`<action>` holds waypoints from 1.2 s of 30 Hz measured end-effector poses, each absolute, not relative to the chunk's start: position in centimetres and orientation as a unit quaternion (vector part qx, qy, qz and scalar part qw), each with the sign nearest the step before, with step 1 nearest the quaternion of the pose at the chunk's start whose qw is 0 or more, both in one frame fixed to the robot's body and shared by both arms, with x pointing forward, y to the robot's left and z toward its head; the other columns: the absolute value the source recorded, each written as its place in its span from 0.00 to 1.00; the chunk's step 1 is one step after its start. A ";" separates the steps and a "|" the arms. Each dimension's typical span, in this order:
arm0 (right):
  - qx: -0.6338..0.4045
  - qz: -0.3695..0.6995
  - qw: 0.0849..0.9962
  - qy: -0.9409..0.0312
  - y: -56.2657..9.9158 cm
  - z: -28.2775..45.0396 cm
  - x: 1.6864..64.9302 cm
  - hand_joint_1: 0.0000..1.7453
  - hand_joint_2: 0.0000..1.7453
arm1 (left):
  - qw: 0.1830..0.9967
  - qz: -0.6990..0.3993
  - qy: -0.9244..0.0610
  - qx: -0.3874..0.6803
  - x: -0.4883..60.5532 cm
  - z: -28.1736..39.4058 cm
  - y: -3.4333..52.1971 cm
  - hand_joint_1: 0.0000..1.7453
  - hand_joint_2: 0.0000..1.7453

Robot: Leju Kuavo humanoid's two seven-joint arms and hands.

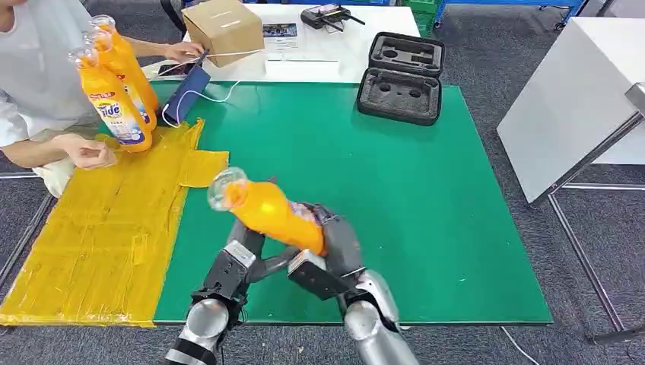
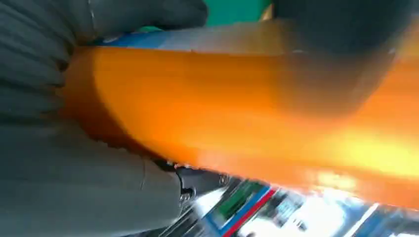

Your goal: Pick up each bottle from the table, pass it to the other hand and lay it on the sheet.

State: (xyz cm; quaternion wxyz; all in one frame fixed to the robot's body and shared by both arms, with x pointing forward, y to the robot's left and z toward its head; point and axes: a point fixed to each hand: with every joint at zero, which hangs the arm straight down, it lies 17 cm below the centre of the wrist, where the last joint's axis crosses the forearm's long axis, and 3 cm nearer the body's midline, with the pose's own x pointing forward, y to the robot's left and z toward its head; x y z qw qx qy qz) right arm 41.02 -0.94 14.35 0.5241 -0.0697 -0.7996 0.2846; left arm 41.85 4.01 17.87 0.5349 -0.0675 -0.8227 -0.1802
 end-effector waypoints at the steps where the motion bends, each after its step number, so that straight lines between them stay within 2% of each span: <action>1: -0.057 0.294 0.520 -0.800 0.5 14.3 40.3 0.98 1.00 | 0.537 -0.176 -0.823 -0.066 42.1 17.8 4.3 0.00 1.00; 11: -0.014 0.332 0.503 -0.798 5.1 14.0 38.2 0.98 1.00 | 0.552 -0.154 -0.817 -0.056 42.9 16.4 6.5 0.00 1.00; 12: -0.011 0.335 0.502 -0.797 5.3 14.0 38.0 1.00 1.00 | 0.555 -0.148 -0.817 -0.059 43.0 16.3 6.7 0.37 1.00; 13: -0.010 0.337 0.501 -0.797 5.5 14.0 38.0 1.00 1.00 | 0.557 -0.142 -0.816 -0.063 43.1 16.2 7.0 1.00 1.00; 20: -0.006 0.354 0.492 -0.795 6.8 14.0 37.9 0.99 1.00 | 0.562 -0.090 -0.818 -0.077 43.4 16.2 9.0 1.00 1.00; 36: -0.001 0.365 0.492 -0.791 7.4 13.5 37.6 1.00 1.00 | 0.566 -0.078 -0.817 -0.073 43.6 15.9 9.8 1.00 1.00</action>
